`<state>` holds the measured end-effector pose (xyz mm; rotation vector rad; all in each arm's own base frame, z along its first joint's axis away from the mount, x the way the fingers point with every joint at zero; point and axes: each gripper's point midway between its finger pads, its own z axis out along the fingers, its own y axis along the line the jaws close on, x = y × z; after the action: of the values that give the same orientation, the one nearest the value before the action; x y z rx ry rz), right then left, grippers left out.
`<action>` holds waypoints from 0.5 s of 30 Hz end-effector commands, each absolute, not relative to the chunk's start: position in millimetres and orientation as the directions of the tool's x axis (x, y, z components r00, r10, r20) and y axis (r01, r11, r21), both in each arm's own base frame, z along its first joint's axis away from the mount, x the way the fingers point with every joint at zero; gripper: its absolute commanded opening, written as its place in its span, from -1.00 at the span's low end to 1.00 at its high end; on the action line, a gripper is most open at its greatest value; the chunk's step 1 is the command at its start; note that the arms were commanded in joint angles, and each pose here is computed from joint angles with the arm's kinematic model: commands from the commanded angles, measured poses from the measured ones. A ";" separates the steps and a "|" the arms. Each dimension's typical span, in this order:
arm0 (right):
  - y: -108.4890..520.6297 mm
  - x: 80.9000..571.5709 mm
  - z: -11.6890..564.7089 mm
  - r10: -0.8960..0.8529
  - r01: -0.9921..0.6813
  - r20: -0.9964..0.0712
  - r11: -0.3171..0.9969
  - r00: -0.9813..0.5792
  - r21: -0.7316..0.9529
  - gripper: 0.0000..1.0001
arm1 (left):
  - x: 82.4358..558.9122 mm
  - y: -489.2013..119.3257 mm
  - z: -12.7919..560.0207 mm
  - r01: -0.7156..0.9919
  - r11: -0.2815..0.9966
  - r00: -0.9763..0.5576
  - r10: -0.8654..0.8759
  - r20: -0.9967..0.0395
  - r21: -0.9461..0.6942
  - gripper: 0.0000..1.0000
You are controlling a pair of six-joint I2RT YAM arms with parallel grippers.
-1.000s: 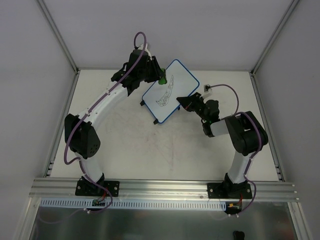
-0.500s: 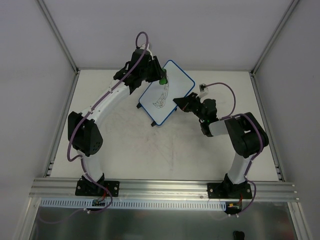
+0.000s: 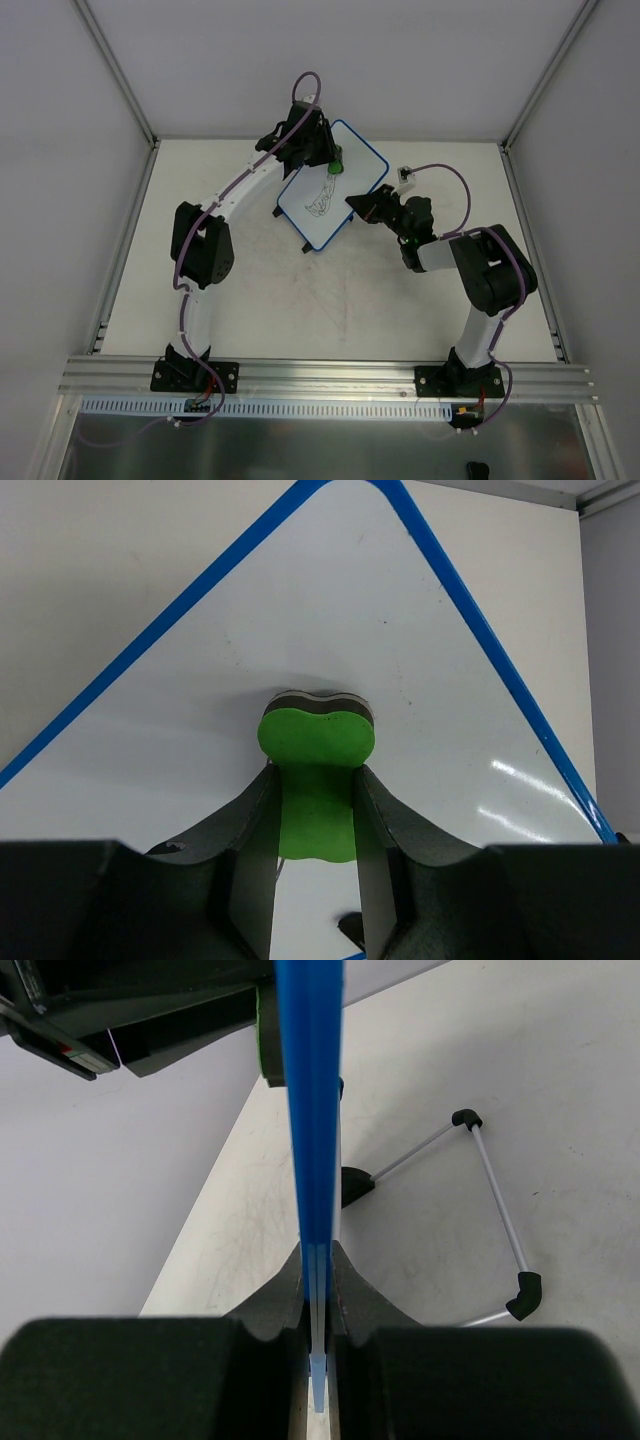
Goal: Erase the whiteboard
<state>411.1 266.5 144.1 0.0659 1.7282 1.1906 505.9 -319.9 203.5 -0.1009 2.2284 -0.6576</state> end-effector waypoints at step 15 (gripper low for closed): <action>289.1 394.5 165.7 0.462 -0.564 -0.728 0.461 -0.507 0.685 -1.00 | 522.4 -301.5 159.5 0.036 0.855 -0.728 -0.331 -0.600 -0.517 -1.00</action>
<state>411.1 266.8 141.3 0.0836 1.7476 1.1960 519.2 -325.1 194.8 -0.1197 2.2163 -0.6687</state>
